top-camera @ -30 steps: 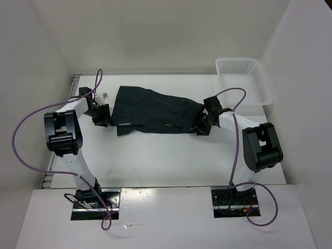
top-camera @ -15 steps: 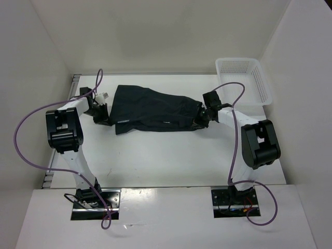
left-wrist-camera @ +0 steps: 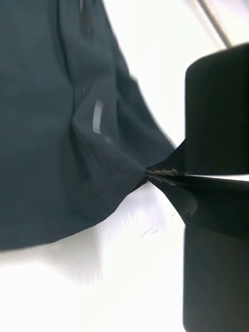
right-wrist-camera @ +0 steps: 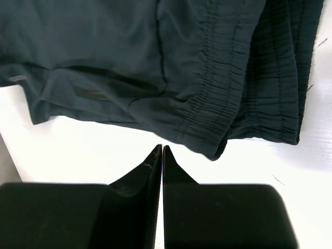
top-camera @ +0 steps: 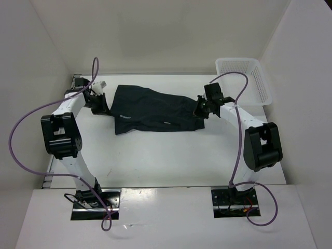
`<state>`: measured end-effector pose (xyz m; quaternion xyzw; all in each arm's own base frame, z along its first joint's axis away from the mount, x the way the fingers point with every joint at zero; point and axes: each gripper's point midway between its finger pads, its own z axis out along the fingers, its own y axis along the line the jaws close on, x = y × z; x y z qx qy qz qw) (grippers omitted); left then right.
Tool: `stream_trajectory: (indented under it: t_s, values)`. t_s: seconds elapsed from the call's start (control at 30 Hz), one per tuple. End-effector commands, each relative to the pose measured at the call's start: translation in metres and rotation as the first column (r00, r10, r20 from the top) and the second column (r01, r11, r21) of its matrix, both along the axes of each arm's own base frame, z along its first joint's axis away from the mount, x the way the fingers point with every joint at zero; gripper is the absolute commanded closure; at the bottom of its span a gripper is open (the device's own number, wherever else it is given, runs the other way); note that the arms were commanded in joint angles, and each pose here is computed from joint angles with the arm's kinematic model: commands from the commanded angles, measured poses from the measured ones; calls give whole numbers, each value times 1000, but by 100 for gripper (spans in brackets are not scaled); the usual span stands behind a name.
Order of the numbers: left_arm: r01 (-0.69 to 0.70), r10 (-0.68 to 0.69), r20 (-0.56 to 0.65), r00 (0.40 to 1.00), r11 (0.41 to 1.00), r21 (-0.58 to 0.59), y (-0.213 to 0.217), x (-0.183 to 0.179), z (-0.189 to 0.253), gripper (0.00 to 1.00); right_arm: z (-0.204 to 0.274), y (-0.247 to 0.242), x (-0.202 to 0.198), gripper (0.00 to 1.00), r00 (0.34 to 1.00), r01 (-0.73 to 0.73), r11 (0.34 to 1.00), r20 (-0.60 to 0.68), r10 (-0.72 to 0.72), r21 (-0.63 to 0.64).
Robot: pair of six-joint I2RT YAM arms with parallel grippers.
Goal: Fold and stack the shorts
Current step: Fold the shorts
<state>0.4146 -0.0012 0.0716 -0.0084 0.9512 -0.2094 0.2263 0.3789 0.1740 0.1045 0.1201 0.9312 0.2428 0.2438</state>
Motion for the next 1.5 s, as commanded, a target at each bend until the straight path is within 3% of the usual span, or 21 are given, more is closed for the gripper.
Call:
stream_trajectory:
  t_s: [0.0,0.13,0.23,0.33,0.37,0.47,0.87,0.9,1.0,1.03,1.13,1.37,1.47]
  values:
    - [59,-50,132,990,996,-65,-17,2,70,100,55,1,14,95,990,-3,1000,139,1,14]
    - [80,-71,82,994,991,-108,-30,-21,82,100,58,-18,19,95,988,45,999,151,-44,-7]
    - [78,-81,-17,997,988,-134,-38,-45,55,100,40,-24,9,95,994,49,999,97,-48,-12]
    - [76,-85,-63,994,989,-130,-41,-57,39,100,15,-18,-2,72,999,26,1000,37,-26,18]
    - [75,-85,-73,994,988,-133,-41,-57,33,100,7,-13,-8,58,1000,2,999,15,-3,42]
    - [75,-85,-75,994,988,-133,-42,-58,30,100,-7,-10,-5,48,1000,4,999,-15,-3,49]
    - [67,-74,-71,995,992,-104,-36,-51,27,100,-43,-4,-8,45,993,3,998,-116,5,66]
    - [66,-74,-80,994,992,-106,-36,-53,24,100,-44,1,-9,47,994,-13,997,-107,22,76]
    - [66,-74,-80,994,992,-106,-36,-53,24,100,-40,4,1,66,998,-14,997,-57,18,70]
    - [66,-74,-80,994,992,-106,-36,-53,24,100,-36,4,7,79,999,-1,998,-39,4,69]
    - [67,-74,-69,995,992,-103,-36,-50,27,100,-30,-1,16,98,1000,6,999,-7,-5,35]
    - [71,-74,-23,997,993,-93,-34,-37,46,100,43,-24,35,100,988,18,994,153,-2,-106]
    - [73,-74,-8,997,993,-89,-34,-35,57,100,61,-30,37,100,983,28,994,186,-8,-105]
